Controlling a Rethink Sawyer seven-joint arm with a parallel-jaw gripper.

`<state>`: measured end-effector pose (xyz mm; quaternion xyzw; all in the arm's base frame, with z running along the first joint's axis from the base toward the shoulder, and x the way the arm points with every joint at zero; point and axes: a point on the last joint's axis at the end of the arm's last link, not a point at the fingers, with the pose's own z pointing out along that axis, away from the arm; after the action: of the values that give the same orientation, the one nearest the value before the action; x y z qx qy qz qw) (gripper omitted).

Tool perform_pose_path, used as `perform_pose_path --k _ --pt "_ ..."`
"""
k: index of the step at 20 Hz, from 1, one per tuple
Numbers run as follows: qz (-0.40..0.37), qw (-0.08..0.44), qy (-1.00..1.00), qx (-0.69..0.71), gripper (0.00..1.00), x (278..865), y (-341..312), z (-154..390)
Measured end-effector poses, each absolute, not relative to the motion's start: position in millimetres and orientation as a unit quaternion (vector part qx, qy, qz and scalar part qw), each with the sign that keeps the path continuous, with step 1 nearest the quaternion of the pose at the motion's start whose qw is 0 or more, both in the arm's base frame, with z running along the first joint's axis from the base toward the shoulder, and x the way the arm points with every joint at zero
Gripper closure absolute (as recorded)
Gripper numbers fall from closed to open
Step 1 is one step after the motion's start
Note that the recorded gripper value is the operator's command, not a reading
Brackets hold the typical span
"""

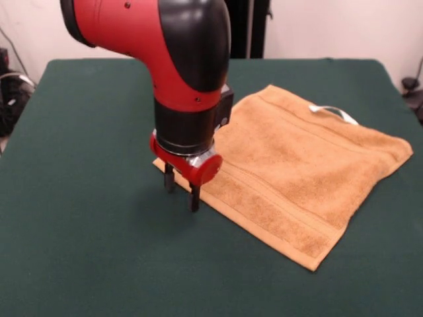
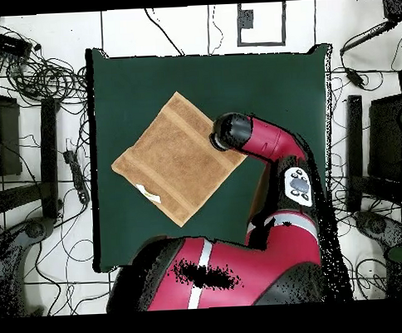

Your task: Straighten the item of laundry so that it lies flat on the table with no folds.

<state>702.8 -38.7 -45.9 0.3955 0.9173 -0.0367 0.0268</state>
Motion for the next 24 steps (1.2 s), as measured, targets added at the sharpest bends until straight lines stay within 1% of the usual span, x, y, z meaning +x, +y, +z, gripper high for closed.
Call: perform_pose_path --k 8,11,12,16,18,19,24 --pt "-0.044 0.020 0.913 0.406 0.00 694.6 -38.3 -45.3" --pt "-0.055 0.009 0.914 0.403 0.00 688.9 -39.6 -42.0" --pt "-0.065 -0.011 0.914 0.400 0.00 684.6 -44.5 -33.6" --pt "-0.072 -0.059 0.913 0.396 0.00 676.9 -51.7 -4.4" --pt "-0.073 -0.071 0.912 0.397 0.00 676.0 -55.4 7.9" --pt "-0.070 -0.075 0.912 0.398 0.00 679.7 -65.7 30.1" --pt "-0.060 -0.048 0.914 0.398 0.00 692.2 -86.5 57.1"
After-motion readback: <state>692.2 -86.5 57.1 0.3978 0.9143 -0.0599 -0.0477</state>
